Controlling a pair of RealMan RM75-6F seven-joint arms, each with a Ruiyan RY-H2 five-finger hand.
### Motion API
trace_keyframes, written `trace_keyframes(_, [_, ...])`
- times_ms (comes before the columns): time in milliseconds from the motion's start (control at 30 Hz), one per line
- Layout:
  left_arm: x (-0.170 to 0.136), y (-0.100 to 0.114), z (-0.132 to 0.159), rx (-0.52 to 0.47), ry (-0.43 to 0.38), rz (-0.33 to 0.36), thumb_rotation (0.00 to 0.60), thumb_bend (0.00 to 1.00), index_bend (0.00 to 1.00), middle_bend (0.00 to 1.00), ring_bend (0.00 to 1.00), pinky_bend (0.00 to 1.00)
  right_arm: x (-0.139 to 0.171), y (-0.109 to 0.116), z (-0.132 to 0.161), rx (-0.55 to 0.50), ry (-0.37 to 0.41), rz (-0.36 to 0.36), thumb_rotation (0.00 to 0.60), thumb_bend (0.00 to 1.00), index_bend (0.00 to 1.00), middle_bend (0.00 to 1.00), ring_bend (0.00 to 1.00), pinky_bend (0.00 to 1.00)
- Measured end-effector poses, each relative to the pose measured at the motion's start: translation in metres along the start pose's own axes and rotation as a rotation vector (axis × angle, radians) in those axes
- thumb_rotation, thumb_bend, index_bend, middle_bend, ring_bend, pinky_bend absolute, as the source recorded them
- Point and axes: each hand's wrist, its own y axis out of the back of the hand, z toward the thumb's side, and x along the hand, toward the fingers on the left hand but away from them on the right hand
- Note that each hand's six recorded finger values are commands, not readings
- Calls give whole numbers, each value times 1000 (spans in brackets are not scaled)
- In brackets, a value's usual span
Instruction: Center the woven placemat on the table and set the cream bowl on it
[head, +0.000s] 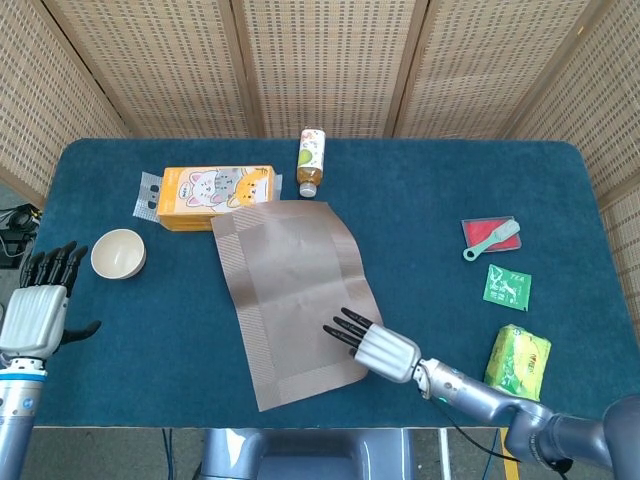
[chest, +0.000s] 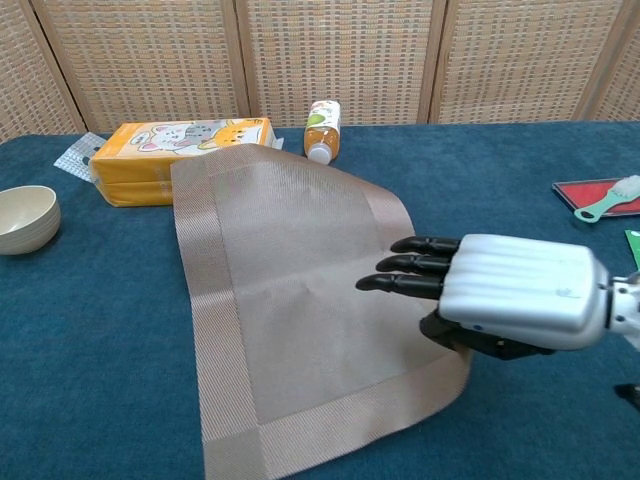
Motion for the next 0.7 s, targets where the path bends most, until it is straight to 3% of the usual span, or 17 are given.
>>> trace_keyframes(200, [-1,-3,4,2,-8,-9,600,0,0,0,0,0,60,5,-21,161,37,41,600,753,674,24,0,0])
trace_keyframes(333, [-2,-3,6,2,-12,-9,600,0,0,0,0,0,95,10,-50,342,57,89,600,753,672,45,0,0])
trace_keyframes(500, [-2,-3,7,8,-15,-11,600,0,0,0,0,0,97,11,-82,475,58,124,600,735,673,45,0,0])
trace_keyframes(700, [-1,-6,5,19,-12,-21,600,0,0,0,0,0,78,10,-132,675,75,179,600,703,673,44,0,0])
